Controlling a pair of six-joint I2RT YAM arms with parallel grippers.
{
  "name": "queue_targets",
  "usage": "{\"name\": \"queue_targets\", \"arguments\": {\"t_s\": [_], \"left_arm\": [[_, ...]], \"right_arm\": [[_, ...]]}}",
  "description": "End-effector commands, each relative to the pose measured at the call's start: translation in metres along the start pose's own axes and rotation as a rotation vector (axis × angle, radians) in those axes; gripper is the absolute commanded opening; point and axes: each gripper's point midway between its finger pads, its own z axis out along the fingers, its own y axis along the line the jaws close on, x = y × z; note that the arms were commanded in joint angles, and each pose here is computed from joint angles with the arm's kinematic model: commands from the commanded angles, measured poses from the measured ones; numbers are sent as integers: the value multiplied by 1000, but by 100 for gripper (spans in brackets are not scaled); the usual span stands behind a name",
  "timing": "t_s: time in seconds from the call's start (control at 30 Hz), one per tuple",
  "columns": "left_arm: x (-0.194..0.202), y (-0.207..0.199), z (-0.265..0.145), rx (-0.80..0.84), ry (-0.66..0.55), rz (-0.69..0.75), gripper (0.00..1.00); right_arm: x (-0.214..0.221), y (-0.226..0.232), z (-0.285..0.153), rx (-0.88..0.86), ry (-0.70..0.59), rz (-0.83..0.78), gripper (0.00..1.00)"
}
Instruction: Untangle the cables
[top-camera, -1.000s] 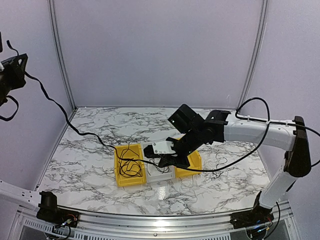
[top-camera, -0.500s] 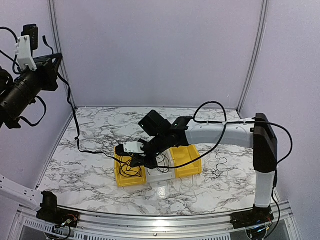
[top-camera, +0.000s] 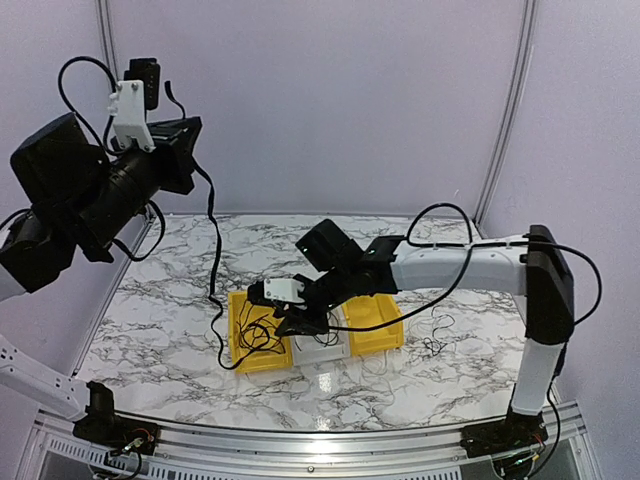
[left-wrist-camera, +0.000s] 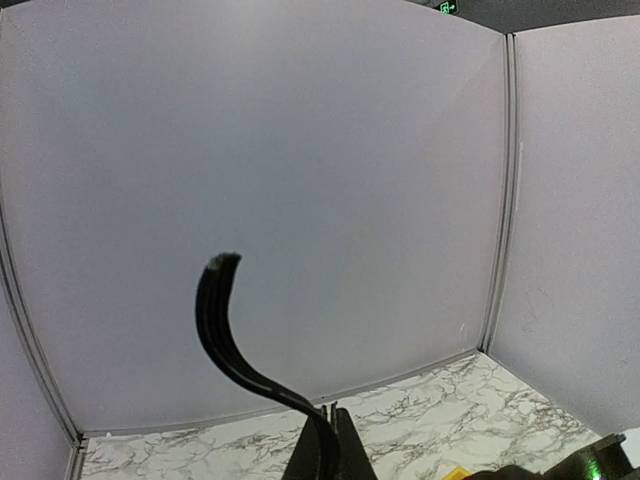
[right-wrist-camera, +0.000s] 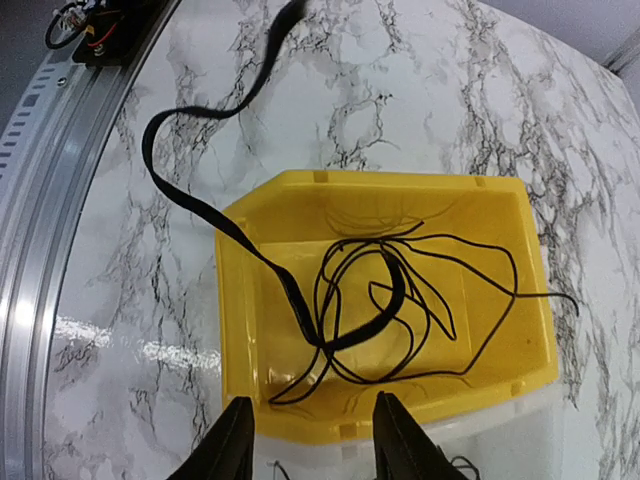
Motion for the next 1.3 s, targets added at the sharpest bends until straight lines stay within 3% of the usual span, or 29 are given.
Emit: {"name": "queue_targets", "arguments": {"t_s": [0.0, 0.17, 0.33, 0.63, 0.93, 1.27], "left_arm": [[15, -22, 18, 78, -1, -87, 0], [32, -30, 38, 101, 22, -82, 0], [20, -18, 64, 82, -8, -55, 0], [7, 9, 112, 8, -13, 83, 0], [120, 15, 102, 8, 188, 115, 0], [151, 36, 78, -36, 250, 125, 0]], "right_arm": [[-8, -10, -68, 113, -47, -36, 41], [41, -19, -119, 199, -2, 21, 41], [84, -19, -151, 263, -9, 118, 41], [99, 0, -172, 296, -55, 132, 41], [100, 11, -171, 281, -88, 118, 41], [103, 16, -166, 255, -95, 110, 42]]}}
